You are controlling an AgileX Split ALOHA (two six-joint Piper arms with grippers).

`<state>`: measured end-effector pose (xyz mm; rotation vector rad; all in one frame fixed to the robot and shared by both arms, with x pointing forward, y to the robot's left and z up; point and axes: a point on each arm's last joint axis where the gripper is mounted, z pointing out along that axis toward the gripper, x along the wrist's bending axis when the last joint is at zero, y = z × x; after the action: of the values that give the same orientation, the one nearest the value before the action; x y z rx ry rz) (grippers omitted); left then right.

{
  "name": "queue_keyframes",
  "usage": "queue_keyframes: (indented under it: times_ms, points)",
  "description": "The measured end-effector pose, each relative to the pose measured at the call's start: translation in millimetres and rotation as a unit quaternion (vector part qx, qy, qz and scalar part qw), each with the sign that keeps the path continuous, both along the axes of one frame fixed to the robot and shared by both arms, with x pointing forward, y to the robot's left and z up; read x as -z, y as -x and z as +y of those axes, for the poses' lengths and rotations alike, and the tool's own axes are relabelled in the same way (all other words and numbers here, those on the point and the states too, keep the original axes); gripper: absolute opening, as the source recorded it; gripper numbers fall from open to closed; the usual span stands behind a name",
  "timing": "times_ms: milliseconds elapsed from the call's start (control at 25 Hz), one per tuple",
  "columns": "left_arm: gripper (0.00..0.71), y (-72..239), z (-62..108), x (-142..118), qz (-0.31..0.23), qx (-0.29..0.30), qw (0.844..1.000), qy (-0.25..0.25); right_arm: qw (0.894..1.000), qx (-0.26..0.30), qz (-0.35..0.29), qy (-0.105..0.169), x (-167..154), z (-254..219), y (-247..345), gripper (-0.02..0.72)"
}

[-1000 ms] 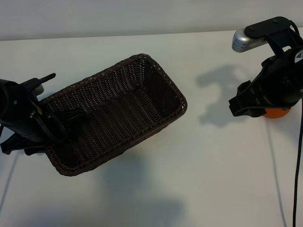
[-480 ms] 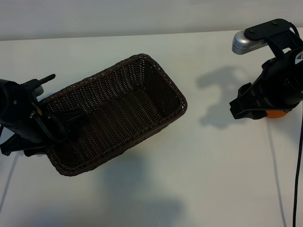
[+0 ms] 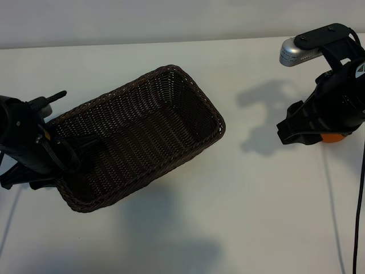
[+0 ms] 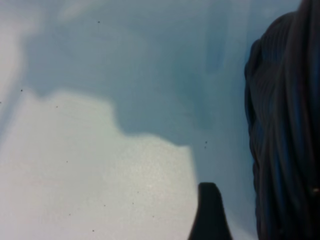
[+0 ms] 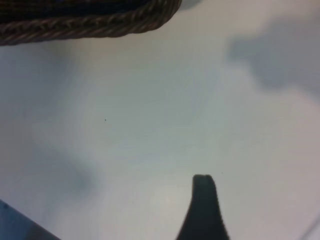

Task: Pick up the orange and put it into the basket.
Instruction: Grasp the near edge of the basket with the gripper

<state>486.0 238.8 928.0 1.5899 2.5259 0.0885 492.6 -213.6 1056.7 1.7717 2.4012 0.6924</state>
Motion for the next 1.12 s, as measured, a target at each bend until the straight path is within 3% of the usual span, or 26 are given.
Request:
queue_keyframes:
  times_ms: [280,600,1120]
  points:
    - [0.409,0.2,0.0,0.0,0.001,-0.002,1.000,0.000,1.000,-0.005,-0.001,0.002,0.1,0.0,0.1,0.526]
    - [0.174,-1.6,-0.7,-0.3,-0.009,-0.009,1.000,0.006,1.000,-0.006,-0.001,0.002,0.1,0.0,0.2,0.526]
    - [0.165,-1.8,-4.9,-0.4,-0.022,0.020,0.999,0.026,1.000,-0.006,-0.001,0.002,0.1,0.0,0.2,0.525]
